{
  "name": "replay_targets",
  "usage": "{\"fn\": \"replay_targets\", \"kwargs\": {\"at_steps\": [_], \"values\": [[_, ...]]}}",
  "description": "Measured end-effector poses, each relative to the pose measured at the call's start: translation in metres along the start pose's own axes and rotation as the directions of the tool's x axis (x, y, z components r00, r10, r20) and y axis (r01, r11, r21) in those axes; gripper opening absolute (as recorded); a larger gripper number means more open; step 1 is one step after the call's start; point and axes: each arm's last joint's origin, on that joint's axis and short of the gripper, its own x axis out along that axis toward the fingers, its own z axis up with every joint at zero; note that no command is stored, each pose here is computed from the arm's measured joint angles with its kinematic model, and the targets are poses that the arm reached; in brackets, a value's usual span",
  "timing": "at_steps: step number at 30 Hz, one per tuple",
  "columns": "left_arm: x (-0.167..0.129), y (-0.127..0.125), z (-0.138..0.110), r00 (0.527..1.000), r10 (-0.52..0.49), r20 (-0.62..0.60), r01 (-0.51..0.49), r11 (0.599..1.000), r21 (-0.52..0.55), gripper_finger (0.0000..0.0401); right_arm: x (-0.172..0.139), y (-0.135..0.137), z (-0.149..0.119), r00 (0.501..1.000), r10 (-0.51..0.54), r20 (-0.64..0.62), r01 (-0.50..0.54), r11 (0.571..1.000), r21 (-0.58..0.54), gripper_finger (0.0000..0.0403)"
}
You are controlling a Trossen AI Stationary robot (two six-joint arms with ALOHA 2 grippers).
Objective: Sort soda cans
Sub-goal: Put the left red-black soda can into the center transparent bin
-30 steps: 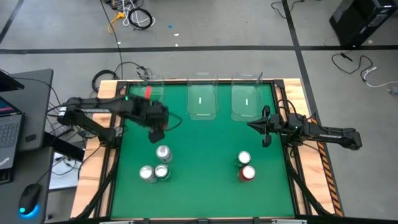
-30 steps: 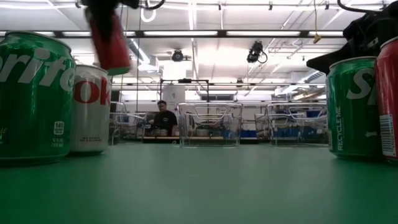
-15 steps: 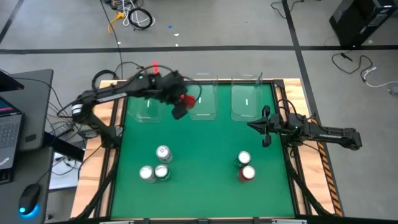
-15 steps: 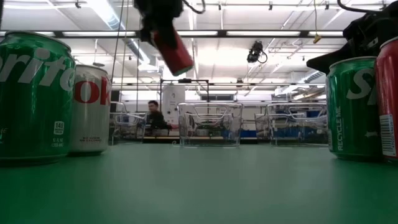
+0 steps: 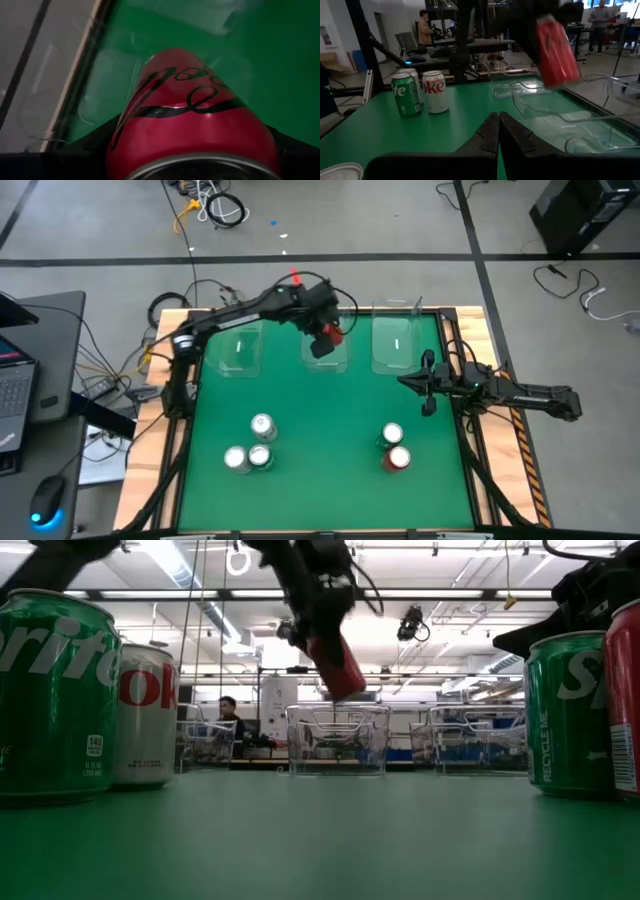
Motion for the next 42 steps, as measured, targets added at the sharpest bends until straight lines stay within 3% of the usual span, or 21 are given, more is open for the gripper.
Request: {"fn": "replay_targets", "kwargs": {"at_steps": [6,14,28,42], "values": [[0.049,-0.002,-0.006,0.988,-0.040,-0.147,0.043,0.999,0.021,0.0297,0.000,0.000,0.000,1.000,0.000,0.000,0.000,1.000,0.000,0.0021],[0.082,-0.013,-0.013,0.969,-0.083,-0.234,0.093,0.995,0.032,0.0297,0.000,0.000,0.000,1.000,0.000,0.000,0.000,1.000,0.000,0.0021],[0.095,-0.038,-0.012,0.971,-0.043,-0.236,0.077,0.988,0.136,0.0325,0.000,0.000,0.000,1.000,0.000,0.000,0.000,1.000,0.000,0.0021],[0.090,-0.048,-0.016,0.954,-0.039,-0.296,0.091,0.983,0.162,0.0352,0.000,0.000,0.000,1.000,0.000,0.003,0.000,1.000,0.000,0.0021]]}}
